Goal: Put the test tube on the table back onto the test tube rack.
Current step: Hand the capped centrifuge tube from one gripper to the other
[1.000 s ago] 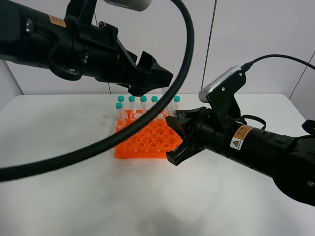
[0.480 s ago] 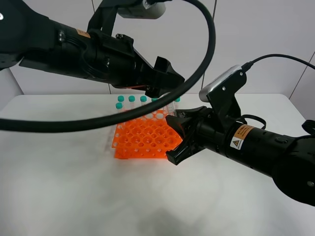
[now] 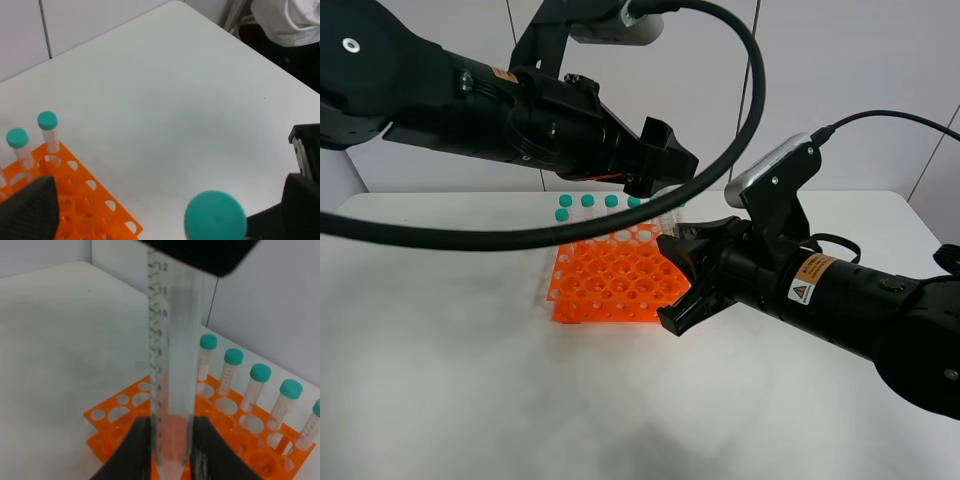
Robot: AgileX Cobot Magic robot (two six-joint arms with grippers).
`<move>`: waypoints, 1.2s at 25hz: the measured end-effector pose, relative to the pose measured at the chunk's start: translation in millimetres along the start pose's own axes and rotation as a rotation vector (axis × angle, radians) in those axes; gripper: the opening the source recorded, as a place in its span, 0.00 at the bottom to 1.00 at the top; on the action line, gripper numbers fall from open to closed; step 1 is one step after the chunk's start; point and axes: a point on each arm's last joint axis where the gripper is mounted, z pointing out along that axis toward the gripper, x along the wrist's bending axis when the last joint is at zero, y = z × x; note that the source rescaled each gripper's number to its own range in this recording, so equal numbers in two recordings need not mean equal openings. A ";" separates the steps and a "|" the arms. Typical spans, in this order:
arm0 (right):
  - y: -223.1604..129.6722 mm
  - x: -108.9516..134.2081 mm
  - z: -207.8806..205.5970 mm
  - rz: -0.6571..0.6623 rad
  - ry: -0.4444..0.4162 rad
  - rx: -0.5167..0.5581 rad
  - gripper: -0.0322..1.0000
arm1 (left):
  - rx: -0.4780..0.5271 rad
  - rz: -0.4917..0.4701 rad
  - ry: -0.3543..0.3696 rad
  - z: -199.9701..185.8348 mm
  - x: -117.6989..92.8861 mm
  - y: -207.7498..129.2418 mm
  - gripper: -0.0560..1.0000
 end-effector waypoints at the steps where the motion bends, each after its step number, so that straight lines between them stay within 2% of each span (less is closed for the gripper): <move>1: 0.1 -0.1 0.0 0.001 -0.001 -0.001 0.04 | 0.000 0.000 0.000 0.0 0.0 0.0 1.00; 3: 0.1 -0.1 0.0 0.001 -0.001 -0.001 0.04 | 0.000 0.000 0.000 0.0 0.0 0.0 0.98; 5: 0.4 -0.2 0.0 0.003 -0.002 -0.004 0.04 | 0.000 -0.003 -0.001 0.0 -0.1 0.0 0.86; 8: 1.6 -0.5 0.0 0.003 -0.005 -0.017 0.04 | 0.002 -0.040 -0.015 0.0 -1.4 -0.2 0.60; 13: 2.5 -1.7 0.0 0.018 -0.019 -0.027 0.04 | -0.001 -0.118 -0.042 0.0 -4.1 0.2 0.05; 19: 2.6 -2.1 0.0 0.010 -0.022 -0.028 0.04 | -0.004 -0.094 -0.050 0.1 -5.5 0.4 0.06; 30: 3.3 -2.5 -0.1 0.013 -0.027 -0.036 0.04 | -0.018 -0.104 -0.056 0.3 -6.0 1.6 0.06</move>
